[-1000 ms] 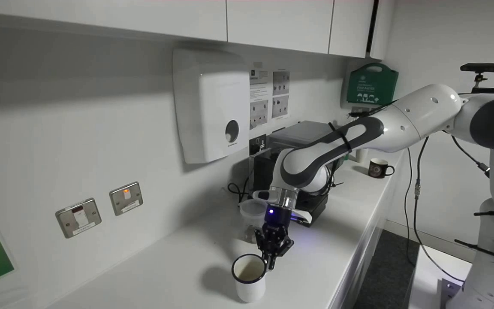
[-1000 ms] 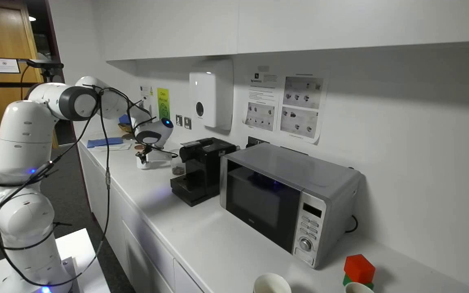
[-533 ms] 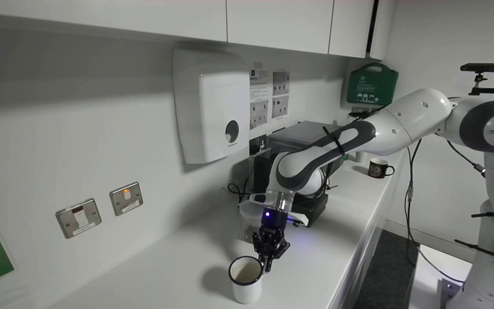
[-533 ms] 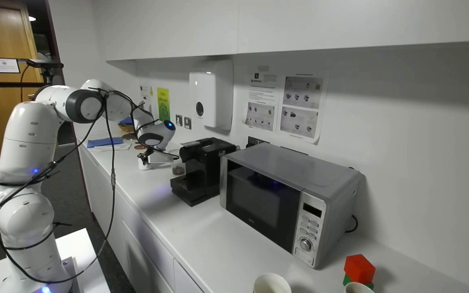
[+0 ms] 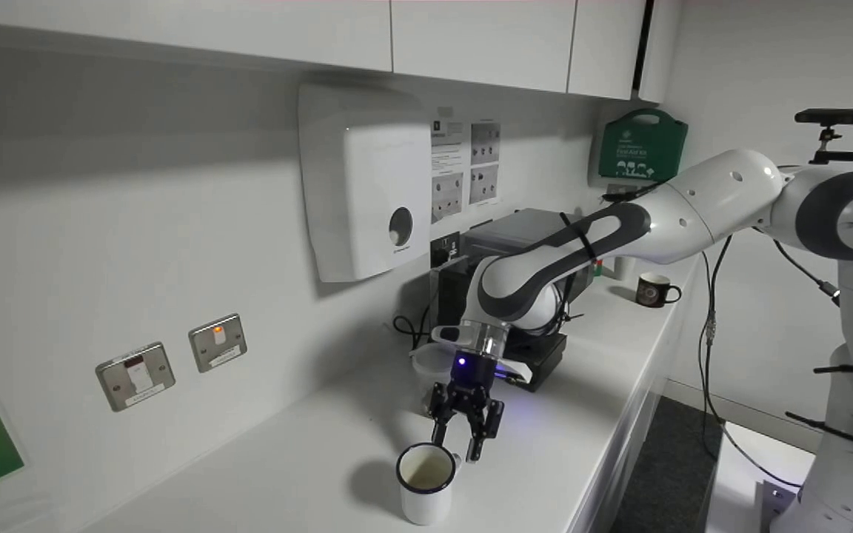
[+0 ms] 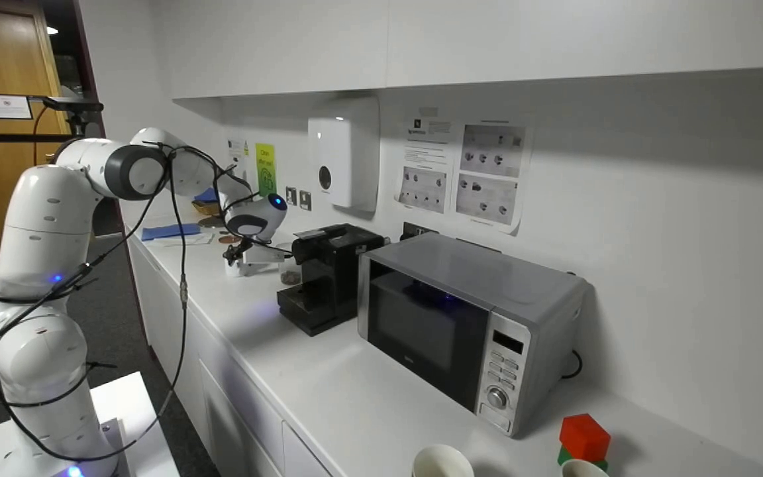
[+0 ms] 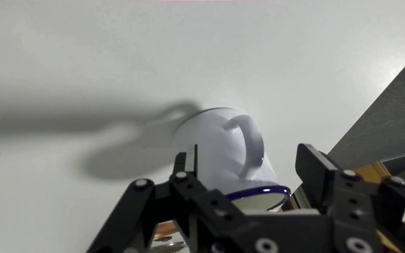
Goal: Take the mug from the coffee maker and put it on the counter, and pour the content from the transparent cup into the mug
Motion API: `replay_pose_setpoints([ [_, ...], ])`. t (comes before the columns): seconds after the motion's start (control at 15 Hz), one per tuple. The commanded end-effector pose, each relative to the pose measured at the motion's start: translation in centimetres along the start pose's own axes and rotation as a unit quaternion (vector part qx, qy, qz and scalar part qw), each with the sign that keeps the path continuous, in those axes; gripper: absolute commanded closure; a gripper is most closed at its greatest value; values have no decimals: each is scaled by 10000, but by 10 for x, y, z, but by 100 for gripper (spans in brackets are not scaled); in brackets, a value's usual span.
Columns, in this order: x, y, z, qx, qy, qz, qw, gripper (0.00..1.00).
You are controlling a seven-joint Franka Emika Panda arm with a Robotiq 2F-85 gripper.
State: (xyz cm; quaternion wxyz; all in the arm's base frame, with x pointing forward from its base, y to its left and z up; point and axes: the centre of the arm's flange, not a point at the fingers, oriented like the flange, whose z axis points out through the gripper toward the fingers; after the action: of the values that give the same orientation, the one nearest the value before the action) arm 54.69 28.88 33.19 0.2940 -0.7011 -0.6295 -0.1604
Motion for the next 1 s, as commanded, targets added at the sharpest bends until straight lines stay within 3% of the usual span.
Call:
replay_pose_setpoints([
  [0.0,6,-33,-35,-216,-11,-158,9996,0],
  [0.33,17,-78,-64,-497,-149,-92,9986,0],
  [0.47,21,-98,-74,-791,-318,167,9962,0],
  [0.73,27,-120,-92,-1565,-264,931,9829,0],
  [0.93,34,-122,-105,-2069,-107,1538,9661,0],
])
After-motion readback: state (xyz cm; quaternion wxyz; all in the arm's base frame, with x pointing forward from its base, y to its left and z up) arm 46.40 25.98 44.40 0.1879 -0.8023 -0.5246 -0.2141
